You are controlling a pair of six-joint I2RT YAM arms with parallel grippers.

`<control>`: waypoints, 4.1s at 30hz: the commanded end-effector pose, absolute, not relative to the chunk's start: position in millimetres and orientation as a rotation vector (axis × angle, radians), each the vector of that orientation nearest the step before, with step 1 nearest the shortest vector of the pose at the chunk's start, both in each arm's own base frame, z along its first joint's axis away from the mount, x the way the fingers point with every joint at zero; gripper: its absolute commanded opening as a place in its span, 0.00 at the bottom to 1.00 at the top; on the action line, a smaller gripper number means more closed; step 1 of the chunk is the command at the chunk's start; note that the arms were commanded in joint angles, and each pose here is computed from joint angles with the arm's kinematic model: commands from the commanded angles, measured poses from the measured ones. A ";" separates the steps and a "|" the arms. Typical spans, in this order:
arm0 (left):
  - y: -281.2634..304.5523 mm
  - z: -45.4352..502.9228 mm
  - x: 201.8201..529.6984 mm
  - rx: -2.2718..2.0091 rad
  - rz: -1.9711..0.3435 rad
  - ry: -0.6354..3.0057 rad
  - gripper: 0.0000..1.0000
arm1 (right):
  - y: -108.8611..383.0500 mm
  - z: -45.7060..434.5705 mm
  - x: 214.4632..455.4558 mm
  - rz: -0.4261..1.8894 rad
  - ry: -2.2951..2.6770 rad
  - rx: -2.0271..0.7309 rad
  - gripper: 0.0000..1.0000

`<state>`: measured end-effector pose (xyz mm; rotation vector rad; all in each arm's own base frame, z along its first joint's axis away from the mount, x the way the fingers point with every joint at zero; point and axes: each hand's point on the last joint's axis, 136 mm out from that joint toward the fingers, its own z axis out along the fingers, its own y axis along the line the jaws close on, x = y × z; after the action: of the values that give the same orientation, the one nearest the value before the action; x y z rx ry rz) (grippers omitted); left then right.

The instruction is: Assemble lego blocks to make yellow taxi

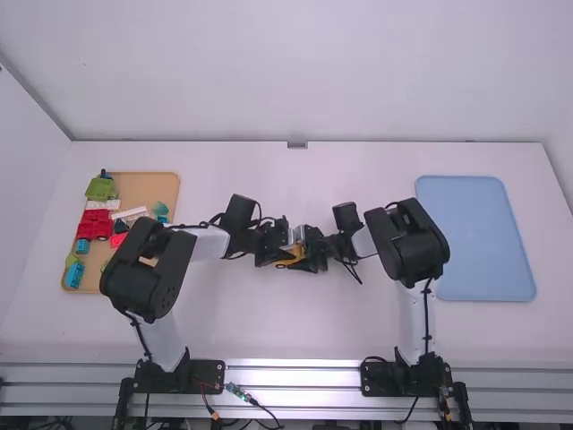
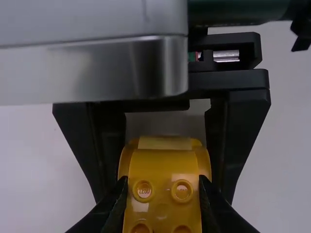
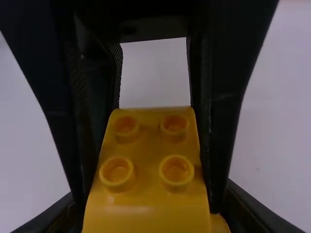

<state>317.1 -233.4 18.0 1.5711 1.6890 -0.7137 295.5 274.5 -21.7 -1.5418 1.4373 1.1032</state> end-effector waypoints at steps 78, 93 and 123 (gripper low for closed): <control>-225.8 31.1 315.8 1.567 -0.623 1.762 0.52 | 281.0 -27.7 293.5 1.102 1.453 -1.568 0.52; -214.0 45.7 321.9 1.532 -0.589 1.769 0.53 | 279.3 -32.1 295.8 1.076 1.482 -1.572 0.51; -82.5 136.8 341.3 1.201 -0.620 1.506 0.99 | 278.4 -29.3 309.2 1.049 1.519 -1.523 0.96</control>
<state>346.8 -75.2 117.8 1.1886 1.6048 -0.5889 311.3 272.1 -23.0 -1.5257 1.4719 1.0382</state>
